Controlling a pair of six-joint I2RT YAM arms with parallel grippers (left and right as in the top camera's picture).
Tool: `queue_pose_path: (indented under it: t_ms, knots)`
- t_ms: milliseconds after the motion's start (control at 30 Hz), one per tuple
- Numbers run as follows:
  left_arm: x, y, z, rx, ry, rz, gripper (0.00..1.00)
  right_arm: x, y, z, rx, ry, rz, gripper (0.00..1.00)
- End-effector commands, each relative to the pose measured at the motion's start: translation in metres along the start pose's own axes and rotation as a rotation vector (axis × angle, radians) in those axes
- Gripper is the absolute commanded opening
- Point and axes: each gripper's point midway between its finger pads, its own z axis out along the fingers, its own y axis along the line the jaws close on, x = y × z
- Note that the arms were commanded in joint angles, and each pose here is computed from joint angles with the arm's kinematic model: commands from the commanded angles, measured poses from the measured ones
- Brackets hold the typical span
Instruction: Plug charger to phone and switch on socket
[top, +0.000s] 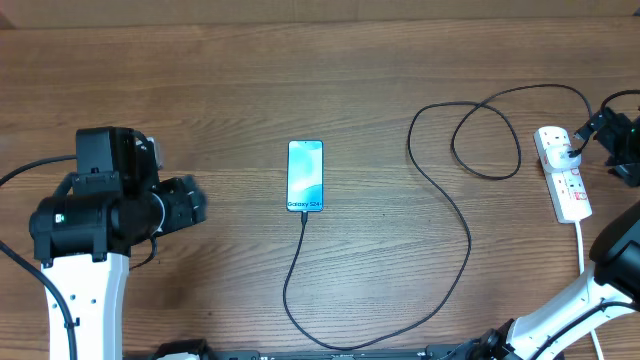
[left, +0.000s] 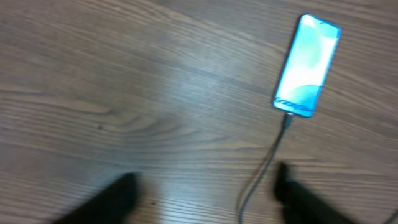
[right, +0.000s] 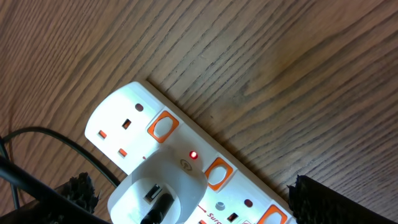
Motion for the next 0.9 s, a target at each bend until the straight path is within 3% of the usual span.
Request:
queue_pose_path:
  t_ms: [0,200,300,333,400,567,733,867]
  knots:
    - [0.008,0.018,0.009,-0.078,-0.029,0.006,0.31,-0.007,0.001,-0.006,-0.002,-0.028,0.005,1.00]
    - [0.007,0.013,0.069,0.001,-0.135,0.048,0.36,-0.007,0.001,-0.006,-0.002,-0.028,0.005,1.00]
    - [0.008,0.002,0.099,0.083,-0.224,0.080,0.47,-0.007,0.001,-0.006,-0.002,-0.028,0.005,1.00]
    - [0.008,-0.001,0.106,0.107,-0.252,0.090,0.51,-0.007,0.001,-0.006,-0.002,-0.028,0.005,1.00]
    - [0.010,-0.011,0.127,0.194,-0.350,0.120,0.70,-0.007,0.001,-0.006,-0.002,-0.028,0.005,1.00]
    - [0.011,-0.016,0.142,0.286,-0.527,0.128,0.95,-0.007,0.001,-0.006,-0.002,-0.028,0.005,1.00]
    - [0.012,-0.014,0.139,0.317,-0.673,0.146,0.99,-0.007,0.001,-0.006,-0.002,-0.028,0.005,1.00]
    - [0.029,-0.007,0.148,0.324,-0.704,0.138,1.00,-0.007,0.001,-0.006,-0.002,-0.028,0.005,1.00]
